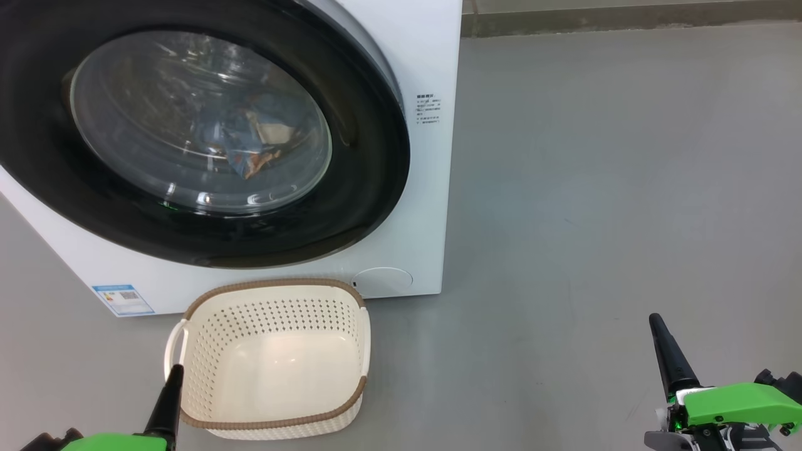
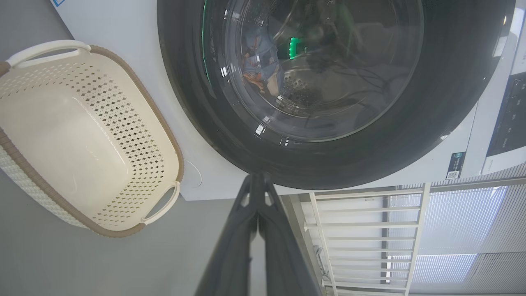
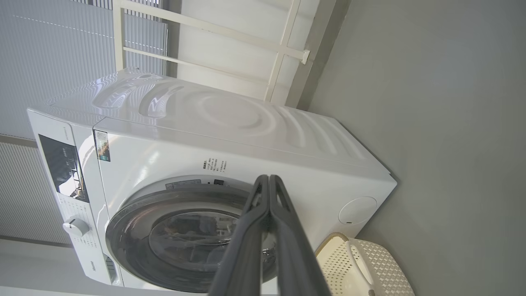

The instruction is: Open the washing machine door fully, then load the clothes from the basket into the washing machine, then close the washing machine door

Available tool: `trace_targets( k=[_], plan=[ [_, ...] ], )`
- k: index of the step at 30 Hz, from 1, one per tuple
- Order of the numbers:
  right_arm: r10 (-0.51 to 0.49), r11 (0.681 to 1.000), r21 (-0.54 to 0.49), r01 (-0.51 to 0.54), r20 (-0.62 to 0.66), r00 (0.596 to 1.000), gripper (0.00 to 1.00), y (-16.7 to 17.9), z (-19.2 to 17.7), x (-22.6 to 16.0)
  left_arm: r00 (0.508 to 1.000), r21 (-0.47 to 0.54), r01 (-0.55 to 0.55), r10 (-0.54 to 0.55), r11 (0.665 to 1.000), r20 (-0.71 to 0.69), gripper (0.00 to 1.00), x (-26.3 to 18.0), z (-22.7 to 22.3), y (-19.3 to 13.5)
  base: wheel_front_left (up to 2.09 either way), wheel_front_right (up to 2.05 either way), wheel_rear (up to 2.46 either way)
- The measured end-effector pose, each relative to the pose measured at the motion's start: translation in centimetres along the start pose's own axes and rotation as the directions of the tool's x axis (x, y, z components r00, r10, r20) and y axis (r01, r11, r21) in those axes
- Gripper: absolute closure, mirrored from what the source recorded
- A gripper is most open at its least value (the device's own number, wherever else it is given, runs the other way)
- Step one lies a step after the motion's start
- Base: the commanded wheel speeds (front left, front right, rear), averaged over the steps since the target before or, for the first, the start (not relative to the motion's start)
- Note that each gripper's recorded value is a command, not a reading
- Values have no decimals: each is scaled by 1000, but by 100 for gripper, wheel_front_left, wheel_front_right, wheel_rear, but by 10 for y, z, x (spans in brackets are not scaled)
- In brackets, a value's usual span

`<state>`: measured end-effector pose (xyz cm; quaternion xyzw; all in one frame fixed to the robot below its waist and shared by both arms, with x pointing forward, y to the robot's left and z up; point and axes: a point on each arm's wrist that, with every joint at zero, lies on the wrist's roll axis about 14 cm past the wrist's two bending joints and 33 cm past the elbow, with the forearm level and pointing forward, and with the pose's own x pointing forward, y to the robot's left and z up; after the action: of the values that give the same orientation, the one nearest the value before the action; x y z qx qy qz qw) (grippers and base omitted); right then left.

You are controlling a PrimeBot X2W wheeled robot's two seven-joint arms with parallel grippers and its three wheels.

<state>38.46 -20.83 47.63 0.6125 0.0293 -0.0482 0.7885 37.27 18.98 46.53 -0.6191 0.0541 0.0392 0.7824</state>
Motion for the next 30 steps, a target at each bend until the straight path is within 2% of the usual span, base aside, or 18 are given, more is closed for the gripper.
trace_targets(
  k=[10,23,30],
  plan=[
    [24,995,102,-23,-4,1000,100,7,0,0,1000,-99,15,-15,995,1,100,0,1,-4,0,0,0],
    [62,969,240,-61,4,998,100,17,4,-1,998,-227,51,-55,973,-11,100,2,1,-15,0,0,0],
    [64,966,251,-63,7,998,100,17,4,-2,998,-230,56,-60,972,-9,100,2,1,-17,0,0,0]
  ],
)
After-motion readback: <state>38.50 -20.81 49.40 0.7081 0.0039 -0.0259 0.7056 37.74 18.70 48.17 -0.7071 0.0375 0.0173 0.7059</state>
